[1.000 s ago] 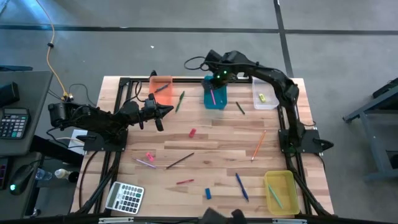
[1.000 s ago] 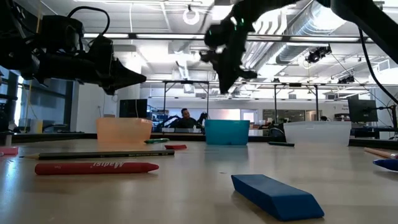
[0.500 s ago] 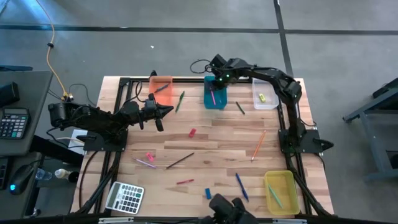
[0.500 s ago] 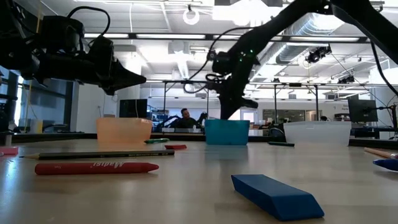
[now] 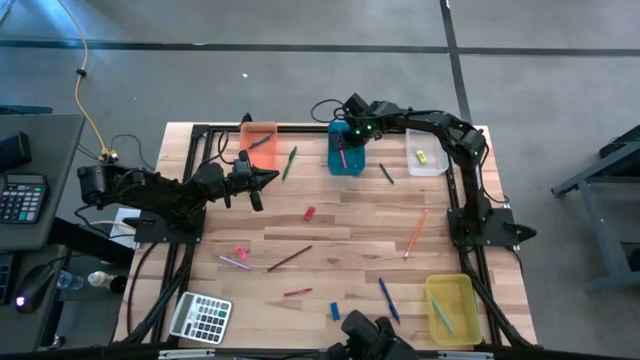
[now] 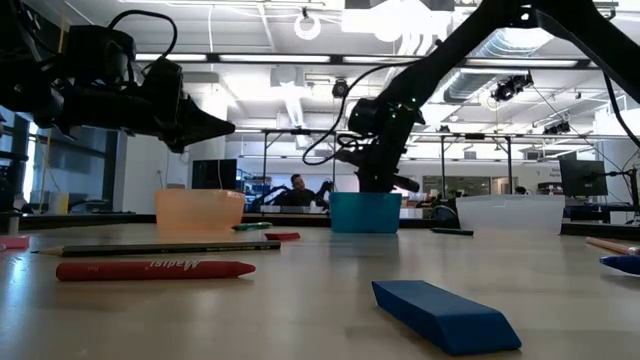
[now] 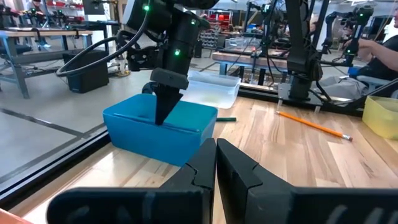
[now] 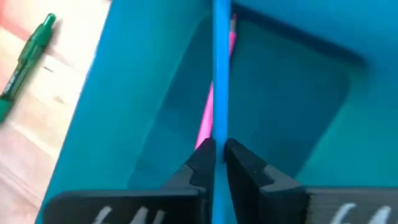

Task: Sort crayons/erasers/pens/pencils in bins
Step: Put the blue pencil into the blue bin, then put the red crayon into the orange bin

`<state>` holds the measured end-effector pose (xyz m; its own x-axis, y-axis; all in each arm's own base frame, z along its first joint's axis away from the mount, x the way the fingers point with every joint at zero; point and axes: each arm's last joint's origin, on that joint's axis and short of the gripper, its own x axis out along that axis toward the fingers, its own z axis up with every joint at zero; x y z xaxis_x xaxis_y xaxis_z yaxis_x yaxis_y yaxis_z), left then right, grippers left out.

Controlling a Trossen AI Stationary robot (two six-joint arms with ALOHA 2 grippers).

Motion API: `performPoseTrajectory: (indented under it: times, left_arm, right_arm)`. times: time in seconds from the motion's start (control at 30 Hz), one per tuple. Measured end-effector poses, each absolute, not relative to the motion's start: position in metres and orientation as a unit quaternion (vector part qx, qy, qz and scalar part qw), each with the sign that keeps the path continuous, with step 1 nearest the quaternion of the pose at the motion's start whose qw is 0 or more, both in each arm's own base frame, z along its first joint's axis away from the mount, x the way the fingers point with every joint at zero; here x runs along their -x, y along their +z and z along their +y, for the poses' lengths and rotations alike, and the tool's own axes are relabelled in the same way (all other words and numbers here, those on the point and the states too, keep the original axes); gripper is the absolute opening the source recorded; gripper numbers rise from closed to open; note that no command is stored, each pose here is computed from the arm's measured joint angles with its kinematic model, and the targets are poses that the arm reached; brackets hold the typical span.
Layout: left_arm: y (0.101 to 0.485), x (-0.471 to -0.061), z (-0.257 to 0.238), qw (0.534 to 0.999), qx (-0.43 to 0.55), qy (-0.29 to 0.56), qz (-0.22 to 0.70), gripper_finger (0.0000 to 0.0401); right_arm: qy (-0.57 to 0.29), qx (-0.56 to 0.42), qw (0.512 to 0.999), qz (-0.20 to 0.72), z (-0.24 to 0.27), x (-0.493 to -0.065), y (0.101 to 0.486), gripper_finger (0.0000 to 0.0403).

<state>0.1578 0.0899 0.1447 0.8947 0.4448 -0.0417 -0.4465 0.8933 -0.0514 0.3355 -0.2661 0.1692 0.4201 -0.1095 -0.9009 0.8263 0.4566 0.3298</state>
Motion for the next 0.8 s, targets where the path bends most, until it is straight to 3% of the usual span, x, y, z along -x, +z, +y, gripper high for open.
performPoseTrajectory:
  times: [0.27, 0.6, 0.8]
  left_arm:
    - [0.145, -0.158, 0.090, 0.973, 0.030, 0.229, 0.014, 0.0003]
    - [0.144, -0.158, 0.090, 0.973, 0.030, 0.229, 0.016, 0.0003]
    - [0.144, -0.158, 0.090, 0.973, 0.031, 0.229, 0.018, 0.0003]
  right_arm:
    - [-0.319, -0.406, 0.744, 0.423, -0.268, -0.338, 0.171, 0.0028]
    - [-0.322, -0.400, 0.749, 0.419, -0.273, -0.335, 0.172, 0.0100]
    - [-0.289, -0.345, 0.790, 0.418, -0.274, -0.343, 0.201, 0.0091]
